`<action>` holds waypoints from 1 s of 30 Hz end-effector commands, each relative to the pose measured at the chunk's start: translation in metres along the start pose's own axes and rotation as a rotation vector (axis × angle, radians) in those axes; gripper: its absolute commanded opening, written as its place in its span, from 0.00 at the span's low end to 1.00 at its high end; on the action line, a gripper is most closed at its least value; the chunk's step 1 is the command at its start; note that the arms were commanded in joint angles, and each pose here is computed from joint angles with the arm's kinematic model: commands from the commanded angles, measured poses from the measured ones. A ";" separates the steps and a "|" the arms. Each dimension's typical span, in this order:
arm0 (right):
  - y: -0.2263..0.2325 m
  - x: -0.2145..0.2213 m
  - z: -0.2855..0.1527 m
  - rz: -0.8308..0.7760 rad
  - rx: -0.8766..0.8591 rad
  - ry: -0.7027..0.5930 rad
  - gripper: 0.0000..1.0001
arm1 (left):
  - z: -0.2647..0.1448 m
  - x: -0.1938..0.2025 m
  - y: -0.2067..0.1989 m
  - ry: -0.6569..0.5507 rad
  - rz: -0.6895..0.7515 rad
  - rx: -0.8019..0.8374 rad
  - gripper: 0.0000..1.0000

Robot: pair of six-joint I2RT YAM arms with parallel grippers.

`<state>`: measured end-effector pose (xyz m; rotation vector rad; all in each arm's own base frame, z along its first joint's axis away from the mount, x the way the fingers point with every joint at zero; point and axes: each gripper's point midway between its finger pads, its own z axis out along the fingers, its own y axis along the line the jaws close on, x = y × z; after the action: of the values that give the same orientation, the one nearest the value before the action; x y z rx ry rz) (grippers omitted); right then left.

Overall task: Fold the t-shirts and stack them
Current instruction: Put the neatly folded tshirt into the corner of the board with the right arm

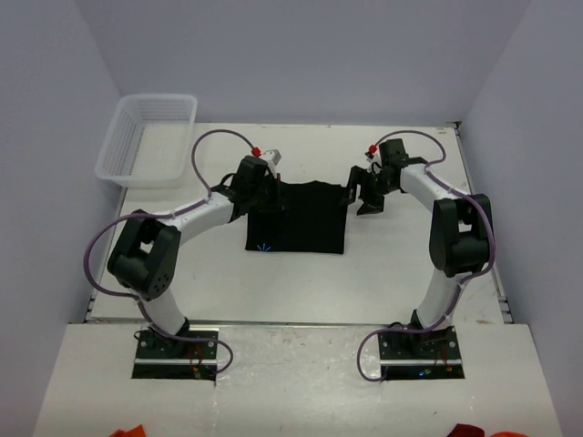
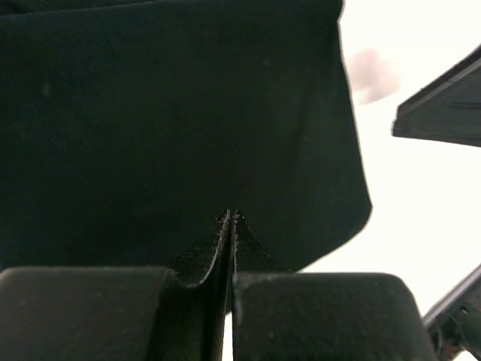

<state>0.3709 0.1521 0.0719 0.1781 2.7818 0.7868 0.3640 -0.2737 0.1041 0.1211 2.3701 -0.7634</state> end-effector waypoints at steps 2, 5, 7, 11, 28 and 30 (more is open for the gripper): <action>0.007 -0.005 0.005 -0.011 -0.055 -0.016 0.71 | 0.014 -0.020 -0.002 -0.027 0.039 -0.026 0.00; 0.004 -0.001 0.012 0.012 -0.052 0.006 0.71 | 0.027 -0.020 0.004 -0.004 0.042 -0.054 0.00; 0.002 0.003 0.015 0.026 -0.051 0.018 0.72 | 0.035 -0.023 0.006 0.006 0.041 -0.070 0.00; -0.001 0.007 0.019 0.065 -0.047 0.030 0.72 | 0.042 -0.024 0.013 0.031 0.040 -0.107 0.00; -0.025 0.035 0.055 0.177 -0.031 0.114 0.74 | 0.032 -0.043 0.032 0.014 0.014 -0.128 0.00; -0.026 0.034 0.056 0.182 -0.029 0.115 0.74 | 0.031 -0.045 0.036 0.014 0.006 -0.126 0.00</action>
<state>0.3570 0.1690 0.0302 0.3617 2.8443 0.9581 0.4159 -0.2614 0.0777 0.0582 2.4622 -0.6091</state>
